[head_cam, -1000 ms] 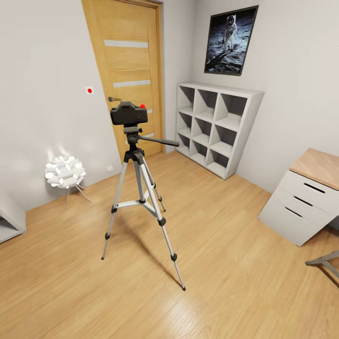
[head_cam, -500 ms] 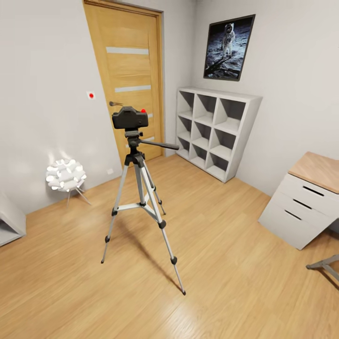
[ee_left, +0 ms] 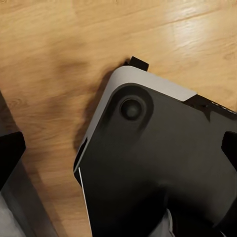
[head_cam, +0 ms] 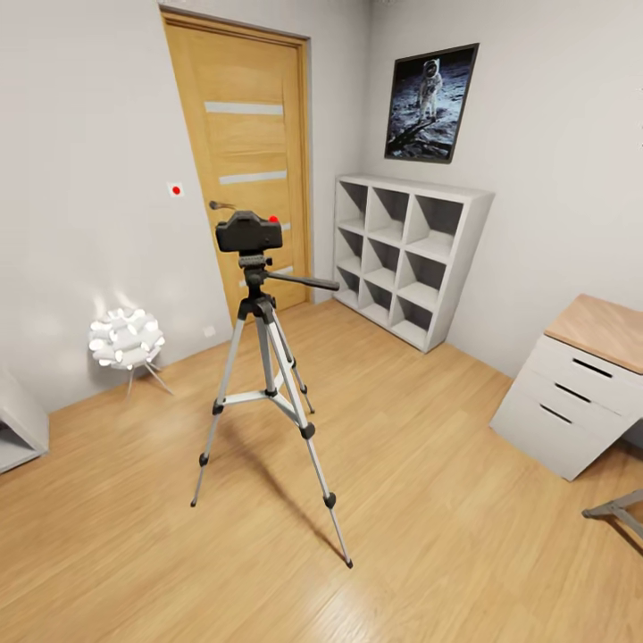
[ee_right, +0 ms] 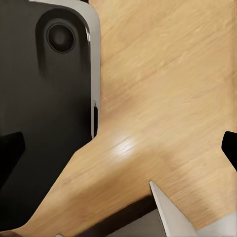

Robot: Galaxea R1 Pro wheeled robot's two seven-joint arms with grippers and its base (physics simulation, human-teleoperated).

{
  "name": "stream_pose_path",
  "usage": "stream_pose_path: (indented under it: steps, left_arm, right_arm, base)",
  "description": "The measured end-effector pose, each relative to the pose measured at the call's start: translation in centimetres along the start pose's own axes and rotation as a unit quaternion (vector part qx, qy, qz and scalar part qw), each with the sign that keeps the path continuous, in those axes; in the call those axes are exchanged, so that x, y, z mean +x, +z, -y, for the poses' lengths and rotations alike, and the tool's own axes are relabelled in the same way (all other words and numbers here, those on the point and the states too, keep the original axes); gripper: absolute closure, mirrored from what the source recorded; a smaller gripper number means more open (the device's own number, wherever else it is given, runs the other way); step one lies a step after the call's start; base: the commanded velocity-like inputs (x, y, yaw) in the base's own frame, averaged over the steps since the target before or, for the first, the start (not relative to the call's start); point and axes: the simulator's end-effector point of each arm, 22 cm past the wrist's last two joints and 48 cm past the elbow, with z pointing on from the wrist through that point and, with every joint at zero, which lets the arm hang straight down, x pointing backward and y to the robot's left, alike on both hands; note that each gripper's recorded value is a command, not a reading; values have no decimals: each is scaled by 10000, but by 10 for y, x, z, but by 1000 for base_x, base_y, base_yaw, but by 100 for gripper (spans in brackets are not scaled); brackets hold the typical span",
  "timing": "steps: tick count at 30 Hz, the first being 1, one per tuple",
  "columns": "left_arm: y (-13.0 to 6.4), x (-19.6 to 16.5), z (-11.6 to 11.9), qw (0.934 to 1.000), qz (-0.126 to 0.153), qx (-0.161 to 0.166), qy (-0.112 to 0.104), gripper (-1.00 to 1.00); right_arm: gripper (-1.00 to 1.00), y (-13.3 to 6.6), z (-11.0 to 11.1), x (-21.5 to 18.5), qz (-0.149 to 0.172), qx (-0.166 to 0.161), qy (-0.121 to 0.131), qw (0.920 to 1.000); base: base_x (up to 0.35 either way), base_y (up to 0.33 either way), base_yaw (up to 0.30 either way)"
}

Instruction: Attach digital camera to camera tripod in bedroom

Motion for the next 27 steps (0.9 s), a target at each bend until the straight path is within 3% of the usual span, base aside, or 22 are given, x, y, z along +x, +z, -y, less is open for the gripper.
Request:
stream_pose_path:
  steps: [27]
  left_arm:
    - [-6,-16,6,9998,194,88,-25,-100]
  right_arm:
    - [-100,-3,2,-18,272,-53,15,9996]
  base:
    - [0,0,0]
